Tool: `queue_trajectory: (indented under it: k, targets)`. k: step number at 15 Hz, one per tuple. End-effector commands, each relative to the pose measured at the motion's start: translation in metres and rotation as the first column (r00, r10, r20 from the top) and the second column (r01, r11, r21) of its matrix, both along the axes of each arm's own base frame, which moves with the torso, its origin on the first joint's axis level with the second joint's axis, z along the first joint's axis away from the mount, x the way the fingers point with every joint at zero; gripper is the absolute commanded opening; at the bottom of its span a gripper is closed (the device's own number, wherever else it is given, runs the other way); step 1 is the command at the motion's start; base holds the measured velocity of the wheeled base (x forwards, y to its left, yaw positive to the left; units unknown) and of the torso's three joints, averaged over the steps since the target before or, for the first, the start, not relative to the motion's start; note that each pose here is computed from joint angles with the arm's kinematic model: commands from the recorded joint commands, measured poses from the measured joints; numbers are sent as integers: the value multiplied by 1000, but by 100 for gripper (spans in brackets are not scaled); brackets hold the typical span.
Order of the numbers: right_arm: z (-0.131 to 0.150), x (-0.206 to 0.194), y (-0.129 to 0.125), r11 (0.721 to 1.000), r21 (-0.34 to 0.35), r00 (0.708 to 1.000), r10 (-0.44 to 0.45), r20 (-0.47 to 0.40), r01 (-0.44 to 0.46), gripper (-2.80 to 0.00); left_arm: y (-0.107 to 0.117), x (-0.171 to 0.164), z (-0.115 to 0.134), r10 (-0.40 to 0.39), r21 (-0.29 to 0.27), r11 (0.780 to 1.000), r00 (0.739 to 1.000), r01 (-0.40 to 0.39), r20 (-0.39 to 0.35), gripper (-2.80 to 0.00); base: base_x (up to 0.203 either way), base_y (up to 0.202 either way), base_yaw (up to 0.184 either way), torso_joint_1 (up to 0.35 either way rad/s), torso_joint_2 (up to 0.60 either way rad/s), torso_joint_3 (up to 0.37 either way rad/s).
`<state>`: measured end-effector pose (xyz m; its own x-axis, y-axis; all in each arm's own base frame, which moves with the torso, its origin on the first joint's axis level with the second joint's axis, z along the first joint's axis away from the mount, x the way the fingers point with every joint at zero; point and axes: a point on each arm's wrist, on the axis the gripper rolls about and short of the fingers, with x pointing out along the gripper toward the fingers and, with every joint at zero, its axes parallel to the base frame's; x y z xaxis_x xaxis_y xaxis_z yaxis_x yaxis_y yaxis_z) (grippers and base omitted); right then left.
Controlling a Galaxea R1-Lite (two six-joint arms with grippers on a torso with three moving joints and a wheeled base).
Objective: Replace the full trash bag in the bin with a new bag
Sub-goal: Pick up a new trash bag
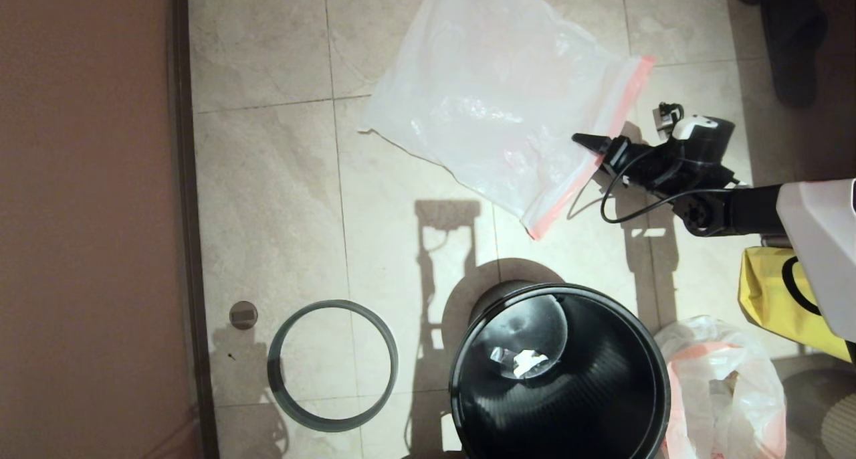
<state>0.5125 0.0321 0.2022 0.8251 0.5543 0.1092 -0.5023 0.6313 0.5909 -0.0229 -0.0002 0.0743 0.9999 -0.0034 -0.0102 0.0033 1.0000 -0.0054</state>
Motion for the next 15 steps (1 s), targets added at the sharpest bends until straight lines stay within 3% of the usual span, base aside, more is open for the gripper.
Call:
queue_trajectory:
  k: [1,5,10,15]
  targets:
    - [4,-2,2,1000,1,1000,1,8,-1,0,0,0,0,0,1,1000,1000,0,-2,-280,0,0,0,0,0,0]
    - [18,-14,-9,999,-41,999,-30,42,32,0,0,0,0,0,1,1000,1000,0,-2,-280,0,0,0,0,0,0]
    - [29,-25,-14,998,-45,996,-35,77,39,0,0,0,0,0,1,1000,1000,0,-2,-280,0,0,0,0,0,0]
    - [25,-25,12,999,-37,994,20,112,-16,0,0,0,0,0,-1,1000,1000,0,-2,-280,0,0,0,0,0,0]
